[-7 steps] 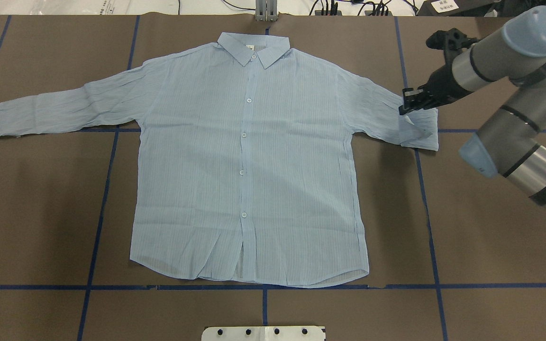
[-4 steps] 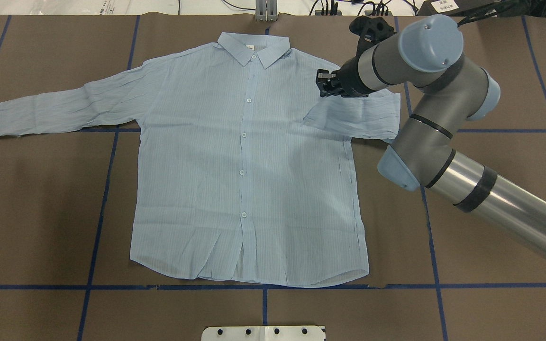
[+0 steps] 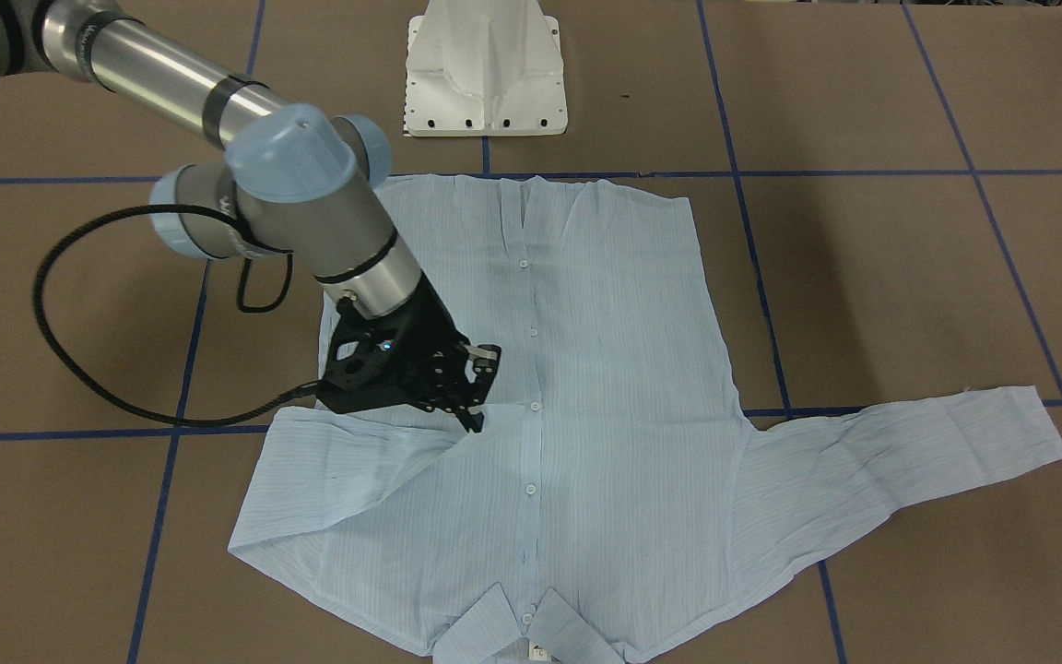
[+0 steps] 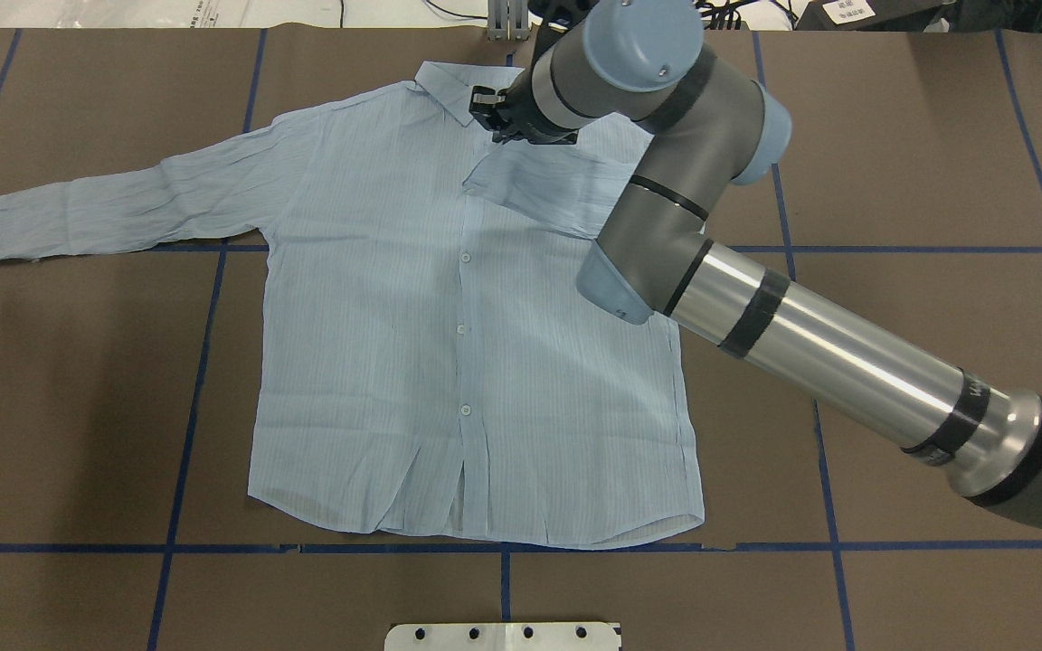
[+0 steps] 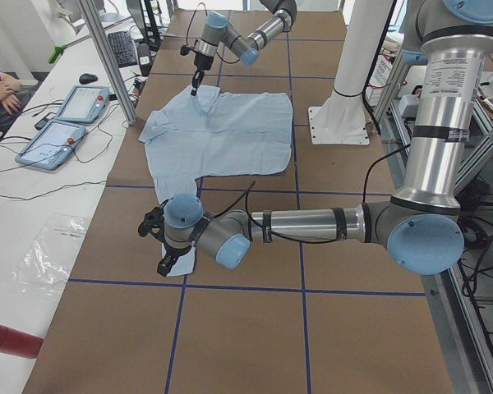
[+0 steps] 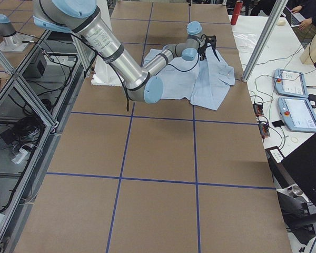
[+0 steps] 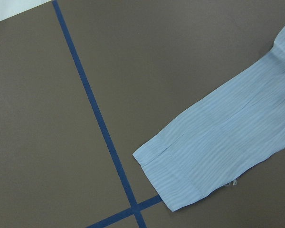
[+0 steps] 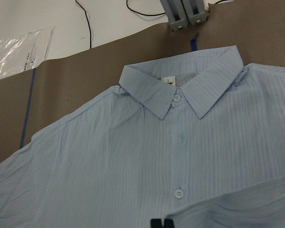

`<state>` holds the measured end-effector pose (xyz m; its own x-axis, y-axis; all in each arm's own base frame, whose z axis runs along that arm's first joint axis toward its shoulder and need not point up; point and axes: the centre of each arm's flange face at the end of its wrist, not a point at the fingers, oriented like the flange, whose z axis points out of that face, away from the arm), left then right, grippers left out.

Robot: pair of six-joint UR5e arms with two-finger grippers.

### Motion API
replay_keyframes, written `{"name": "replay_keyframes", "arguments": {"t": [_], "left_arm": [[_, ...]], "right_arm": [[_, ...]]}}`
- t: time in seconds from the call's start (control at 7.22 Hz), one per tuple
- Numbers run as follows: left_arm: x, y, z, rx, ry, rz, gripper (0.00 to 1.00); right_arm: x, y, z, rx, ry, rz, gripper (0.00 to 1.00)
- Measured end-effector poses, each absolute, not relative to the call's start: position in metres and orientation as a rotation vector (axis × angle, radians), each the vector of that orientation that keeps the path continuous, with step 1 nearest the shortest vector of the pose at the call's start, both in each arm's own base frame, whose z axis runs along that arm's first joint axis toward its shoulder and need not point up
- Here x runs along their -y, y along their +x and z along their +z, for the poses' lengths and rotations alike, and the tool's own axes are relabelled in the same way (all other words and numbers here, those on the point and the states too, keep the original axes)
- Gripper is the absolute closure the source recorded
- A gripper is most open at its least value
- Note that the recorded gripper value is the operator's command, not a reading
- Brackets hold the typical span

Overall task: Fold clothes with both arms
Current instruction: 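Carry the grasped sleeve with the right gripper across the shirt toward the collar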

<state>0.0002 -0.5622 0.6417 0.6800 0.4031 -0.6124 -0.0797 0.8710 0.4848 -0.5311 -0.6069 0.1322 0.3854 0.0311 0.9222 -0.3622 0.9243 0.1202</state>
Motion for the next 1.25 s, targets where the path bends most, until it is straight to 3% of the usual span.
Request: {"name": "replay_keyframes", "arguments": {"t": [0.83, 1.25], "left_arm": [[0.563, 0.0, 0.658, -0.779, 0.428, 0.276, 0.01], [0.563, 0.0, 0.657, -0.779, 0.432, 0.278, 0.01]], "right_arm": [[0.57, -0.634, 0.071, 1.122, 0.349, 0.154, 1.0], [0.58, -0.655, 0.083, 1.092, 0.36, 0.165, 1.0]]}}
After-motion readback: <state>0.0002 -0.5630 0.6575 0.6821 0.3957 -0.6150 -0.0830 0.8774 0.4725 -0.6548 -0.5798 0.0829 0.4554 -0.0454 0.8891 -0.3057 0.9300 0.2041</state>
